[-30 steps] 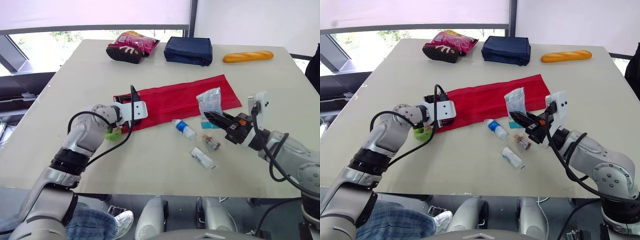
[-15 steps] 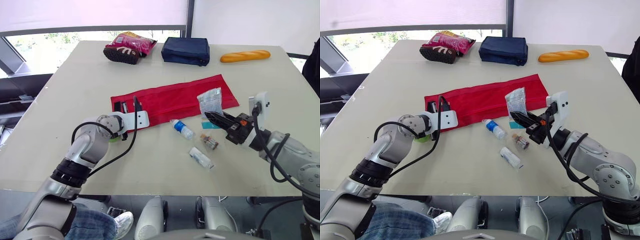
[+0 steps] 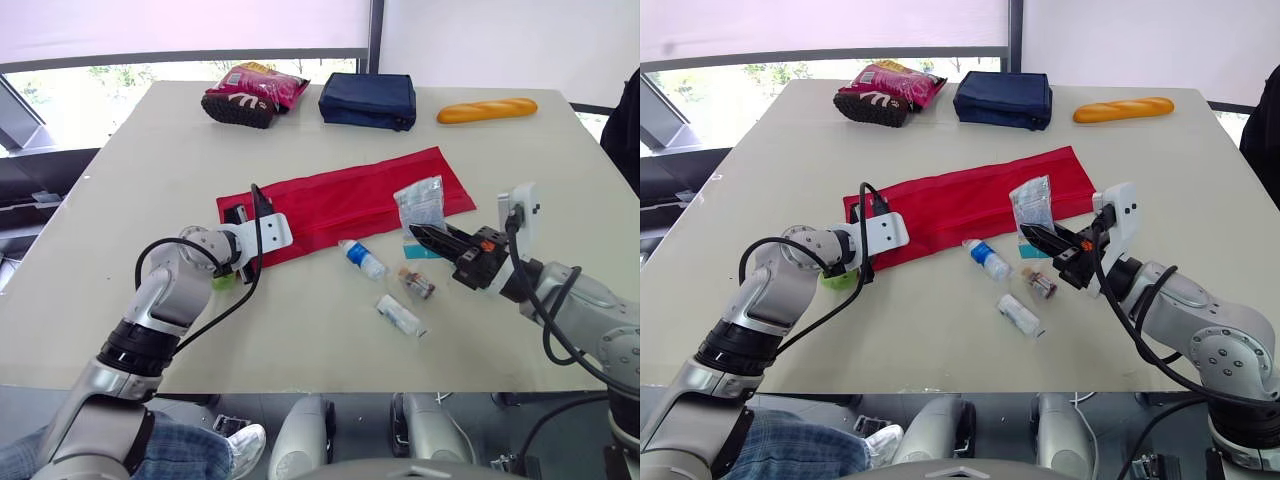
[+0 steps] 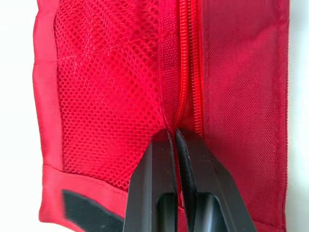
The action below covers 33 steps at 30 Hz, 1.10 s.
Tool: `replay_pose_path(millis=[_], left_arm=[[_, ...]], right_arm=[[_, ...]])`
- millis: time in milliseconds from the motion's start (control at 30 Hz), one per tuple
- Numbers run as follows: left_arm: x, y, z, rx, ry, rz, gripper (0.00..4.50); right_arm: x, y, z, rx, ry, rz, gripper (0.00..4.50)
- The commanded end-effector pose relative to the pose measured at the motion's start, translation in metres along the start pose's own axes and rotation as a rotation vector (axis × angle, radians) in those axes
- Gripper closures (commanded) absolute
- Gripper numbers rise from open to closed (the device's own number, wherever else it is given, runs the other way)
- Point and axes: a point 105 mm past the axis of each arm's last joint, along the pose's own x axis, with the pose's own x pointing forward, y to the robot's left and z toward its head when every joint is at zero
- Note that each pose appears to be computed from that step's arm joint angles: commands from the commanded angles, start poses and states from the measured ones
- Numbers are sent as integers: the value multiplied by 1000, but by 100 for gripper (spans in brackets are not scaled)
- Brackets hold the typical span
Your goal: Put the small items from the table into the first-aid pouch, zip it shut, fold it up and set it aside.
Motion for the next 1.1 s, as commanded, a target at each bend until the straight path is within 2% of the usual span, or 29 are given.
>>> replay_pose_path(millis=[33, 167, 367, 567, 833, 1100], left_arm=[[-14, 14, 24, -69, -112, -3, 441], [-20, 17, 41, -189, -243, -81, 441], [-25, 21, 47, -310, -411, -172, 441], [-26, 20, 45, -360, -533, -309, 441], [-20, 20, 46, -352, -603, -406, 441], [-16, 18, 50, -331, -649, -423, 441]], right_arm=[[-2, 9, 11, -31, -31, 39, 441], [4, 15, 2, -19, 30, 88, 441], [18, 19, -18, 9, 184, 154, 441], [48, 19, -19, 100, 250, 199, 441], [90, 27, -30, 243, 337, 191, 441], [106, 25, -56, 306, 431, 136, 441]])
